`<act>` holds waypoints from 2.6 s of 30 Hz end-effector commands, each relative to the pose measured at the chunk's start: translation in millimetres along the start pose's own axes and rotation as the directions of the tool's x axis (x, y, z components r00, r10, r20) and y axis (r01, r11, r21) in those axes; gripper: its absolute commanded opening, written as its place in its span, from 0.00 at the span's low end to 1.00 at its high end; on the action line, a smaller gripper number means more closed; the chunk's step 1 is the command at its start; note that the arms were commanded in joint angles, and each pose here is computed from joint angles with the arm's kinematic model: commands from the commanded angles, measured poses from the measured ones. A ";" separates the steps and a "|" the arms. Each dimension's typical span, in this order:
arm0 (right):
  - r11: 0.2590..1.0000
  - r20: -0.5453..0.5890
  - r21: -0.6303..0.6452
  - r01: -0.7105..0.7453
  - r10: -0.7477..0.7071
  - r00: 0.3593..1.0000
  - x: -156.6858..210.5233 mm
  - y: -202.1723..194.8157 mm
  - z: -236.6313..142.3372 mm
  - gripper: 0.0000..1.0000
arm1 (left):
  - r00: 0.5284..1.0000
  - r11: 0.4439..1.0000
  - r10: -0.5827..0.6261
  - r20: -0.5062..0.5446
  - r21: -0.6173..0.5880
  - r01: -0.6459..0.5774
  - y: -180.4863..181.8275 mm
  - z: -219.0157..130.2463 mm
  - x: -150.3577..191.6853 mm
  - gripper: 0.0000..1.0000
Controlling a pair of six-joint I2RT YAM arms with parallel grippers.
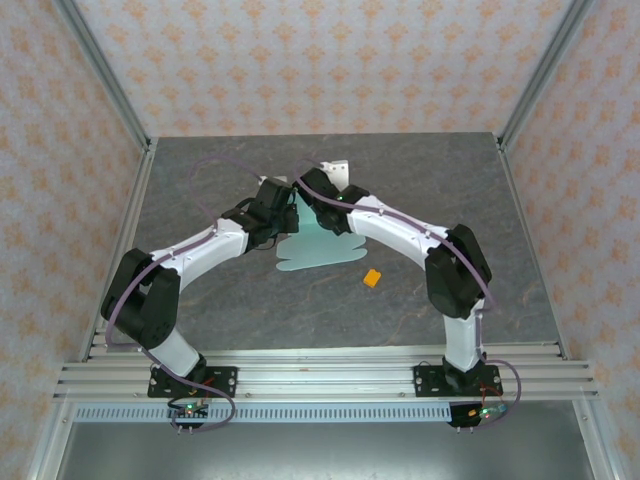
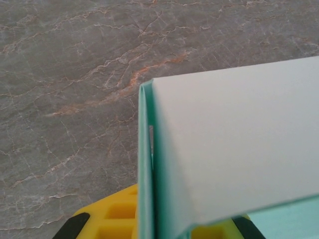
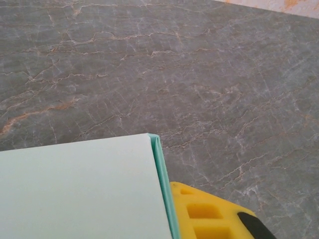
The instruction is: Fold the paper box
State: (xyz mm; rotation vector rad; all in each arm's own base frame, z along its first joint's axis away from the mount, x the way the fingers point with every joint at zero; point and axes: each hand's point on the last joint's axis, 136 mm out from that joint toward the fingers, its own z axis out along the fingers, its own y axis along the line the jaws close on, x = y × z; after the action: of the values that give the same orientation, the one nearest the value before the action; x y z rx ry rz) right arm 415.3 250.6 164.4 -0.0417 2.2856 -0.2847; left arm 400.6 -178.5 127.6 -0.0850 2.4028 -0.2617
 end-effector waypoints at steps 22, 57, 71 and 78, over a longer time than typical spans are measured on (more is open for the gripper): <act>0.909 -0.080 -0.410 -0.077 0.049 0.996 20.2 17.4 -49.7 0.57 | 0.999 0.997 0.047 -0.020 -0.053 -0.048 4.2 2.3 0.1 0.01; 0.877 -0.232 -0.437 -0.202 0.107 0.967 69.1 -55.0 -34.3 0.60 | 0.354 0.767 0.569 -0.743 0.324 -0.553 42.6 18.8 58.3 0.17; 0.772 -0.347 -0.579 -0.263 0.058 0.936 84.3 -1.1 -17.9 0.61 | 0.524 0.764 0.626 -0.577 0.323 -0.558 -5.8 27.3 -16.9 0.47; 0.614 -0.437 -0.704 -0.358 0.022 0.899 87.6 51.5 -18.4 0.60 | 0.870 0.914 0.405 -0.283 0.140 -0.380 -3.9 -32.0 -114.7 0.50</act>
State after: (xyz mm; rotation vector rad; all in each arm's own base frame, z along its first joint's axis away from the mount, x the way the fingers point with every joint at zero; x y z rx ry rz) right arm 340.0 263.4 78.6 -0.1568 2.6754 0.7209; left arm 453.3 -186.8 155.5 0.8350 2.7969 -0.1224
